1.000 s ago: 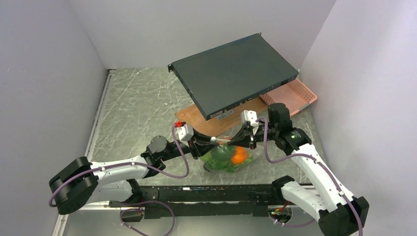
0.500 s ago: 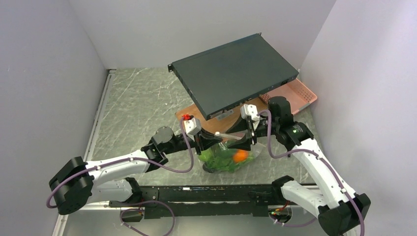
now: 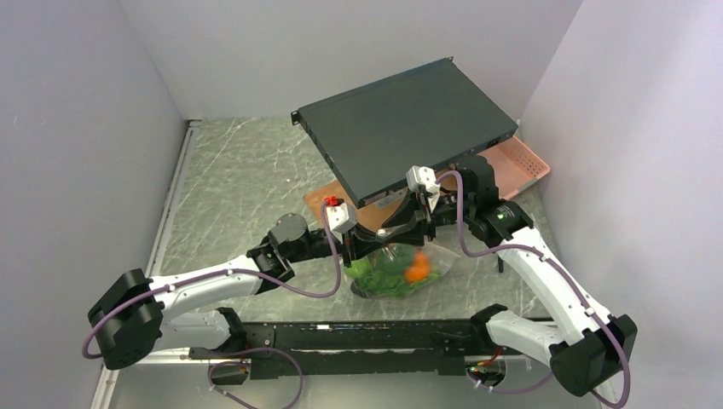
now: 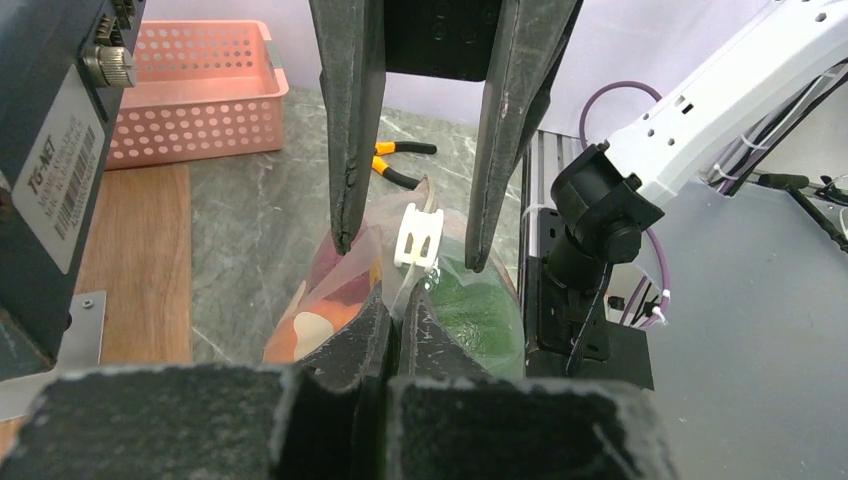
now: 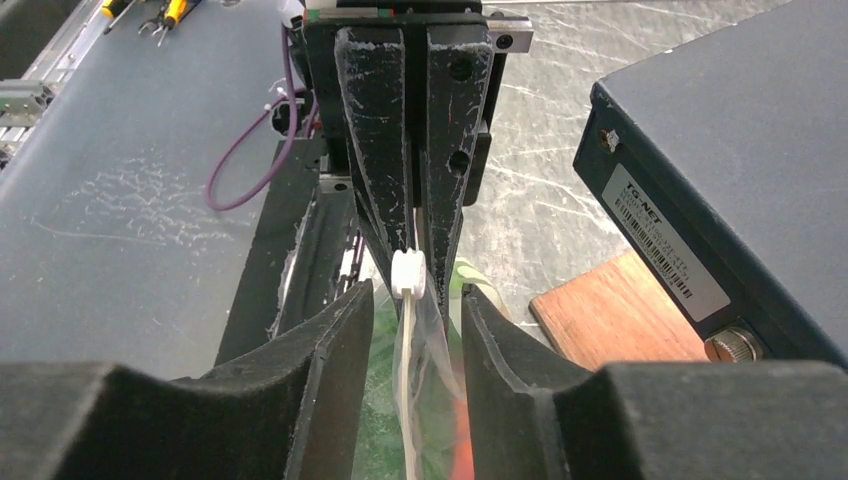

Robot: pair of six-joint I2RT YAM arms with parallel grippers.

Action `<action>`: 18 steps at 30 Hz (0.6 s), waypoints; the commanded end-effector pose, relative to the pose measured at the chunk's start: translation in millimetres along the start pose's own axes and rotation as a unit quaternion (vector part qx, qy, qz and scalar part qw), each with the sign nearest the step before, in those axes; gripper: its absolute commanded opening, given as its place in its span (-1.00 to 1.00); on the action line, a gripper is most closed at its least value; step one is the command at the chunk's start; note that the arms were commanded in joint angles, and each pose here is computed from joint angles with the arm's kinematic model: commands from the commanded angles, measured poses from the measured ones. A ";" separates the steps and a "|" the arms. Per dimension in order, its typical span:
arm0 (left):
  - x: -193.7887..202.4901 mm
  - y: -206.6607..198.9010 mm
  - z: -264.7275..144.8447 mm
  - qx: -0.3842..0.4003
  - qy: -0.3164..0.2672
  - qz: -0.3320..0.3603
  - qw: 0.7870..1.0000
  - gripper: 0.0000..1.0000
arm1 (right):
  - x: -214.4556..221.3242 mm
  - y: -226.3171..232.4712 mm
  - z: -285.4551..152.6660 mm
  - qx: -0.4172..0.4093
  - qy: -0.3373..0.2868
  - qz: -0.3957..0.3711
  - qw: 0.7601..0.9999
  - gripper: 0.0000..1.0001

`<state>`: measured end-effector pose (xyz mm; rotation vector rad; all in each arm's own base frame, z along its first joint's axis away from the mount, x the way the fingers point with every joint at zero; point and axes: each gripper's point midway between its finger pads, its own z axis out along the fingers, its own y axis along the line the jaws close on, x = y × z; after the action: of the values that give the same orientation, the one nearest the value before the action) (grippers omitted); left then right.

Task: Open the zip-top bag and remove the fake food
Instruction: Unzip the zipper food storage bag at the center of the board.

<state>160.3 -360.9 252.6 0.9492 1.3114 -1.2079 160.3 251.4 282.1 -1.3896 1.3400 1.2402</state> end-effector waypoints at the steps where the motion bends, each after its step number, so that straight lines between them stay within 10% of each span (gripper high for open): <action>1: -35.6 -5.4 7.7 0.018 -0.043 0.031 0.998 -1.00 | -28.4 2.5 -0.4 -0.008 -0.024 -0.038 0.999 -0.22; 8: -34.5 -5.4 9.8 0.021 -0.044 0.029 0.998 -1.00 | -29.9 0.9 0.9 -0.008 -0.027 -0.034 0.999 -0.25; 18: -43.4 0.8 -4.5 -0.006 -0.078 0.022 0.997 -1.00 | -14.1 -0.8 -1.6 0.009 0.000 -0.038 0.999 -0.78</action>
<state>162.8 -363.0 252.4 0.9464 1.3126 -1.2069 161.9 253.5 286.4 -1.3847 1.3310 1.2333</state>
